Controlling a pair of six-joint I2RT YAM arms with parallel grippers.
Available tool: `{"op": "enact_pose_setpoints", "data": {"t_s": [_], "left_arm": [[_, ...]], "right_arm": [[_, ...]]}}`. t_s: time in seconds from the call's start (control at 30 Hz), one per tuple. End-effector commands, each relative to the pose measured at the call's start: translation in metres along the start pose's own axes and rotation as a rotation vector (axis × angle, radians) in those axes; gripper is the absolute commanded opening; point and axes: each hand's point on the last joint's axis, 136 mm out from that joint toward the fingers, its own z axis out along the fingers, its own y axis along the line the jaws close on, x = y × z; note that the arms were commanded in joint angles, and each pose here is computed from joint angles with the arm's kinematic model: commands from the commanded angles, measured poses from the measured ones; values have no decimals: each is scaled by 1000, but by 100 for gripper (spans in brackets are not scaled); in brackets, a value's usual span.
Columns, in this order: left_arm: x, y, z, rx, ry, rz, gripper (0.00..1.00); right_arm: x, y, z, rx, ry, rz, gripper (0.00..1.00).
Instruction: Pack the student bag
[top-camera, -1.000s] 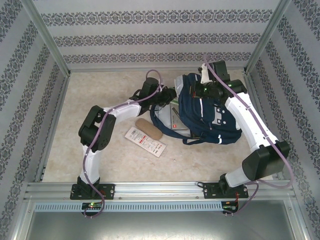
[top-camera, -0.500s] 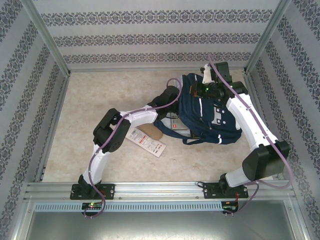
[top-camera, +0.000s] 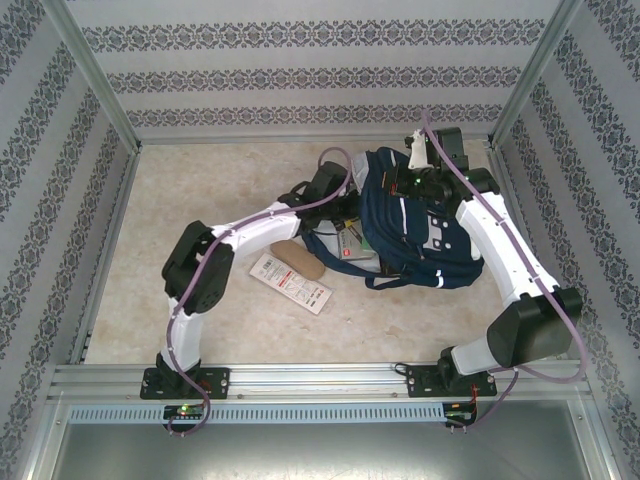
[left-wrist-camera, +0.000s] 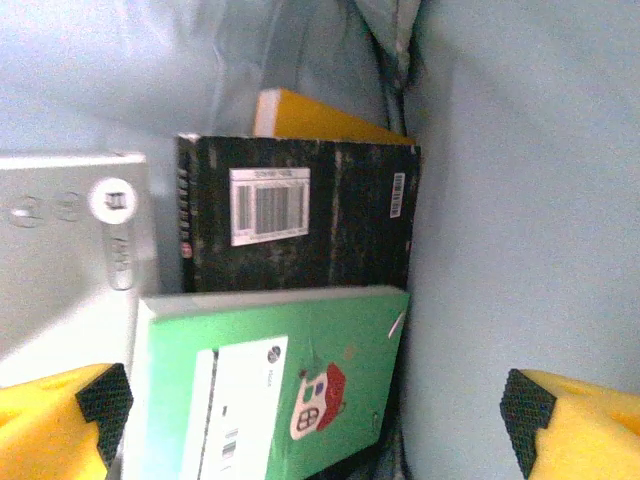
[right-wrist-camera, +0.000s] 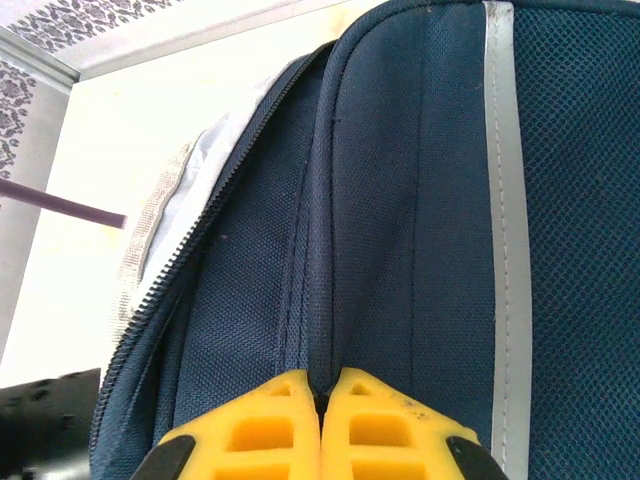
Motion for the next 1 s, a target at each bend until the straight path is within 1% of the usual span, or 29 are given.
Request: {"op": "enact_pose_setpoints", "data": {"t_s": [0.0,0.07,0.23,0.37,0.47,0.53,0.63,0.7,0.77,0.9,0.97], "left_arm": [[-3,-16,-40,-24,-21,102,97],[-1,-11,-52,-58,-30,118,97],[2,26,-81,-202,-54,126,97],[3,58,-104,-292,-84,94,97],[5,83,-121,-395,-115,65,97],[9,105,-133,-488,-143,18,95],[20,136,-145,-598,-157,-75,86],[28,152,-147,-649,-151,-135,82],[33,161,-144,-677,-139,-173,76],[41,178,-138,-756,-111,-221,67],[43,184,-136,-783,-105,-231,65]], "right_arm": [[-26,22,-18,-90,-122,-40,0],[-24,22,-17,-93,-119,-39,0],[-19,21,-12,-104,-109,-37,0],[-10,22,-7,-108,-92,-42,0],[-4,22,-2,-108,-80,-50,0],[-1,23,1,-106,-73,-55,0],[5,24,5,-109,-62,-62,0],[7,24,8,-108,-57,-66,0],[9,26,9,-113,-55,-69,0],[10,25,11,-115,-52,-69,0],[11,25,12,-118,-50,-68,0]]}}
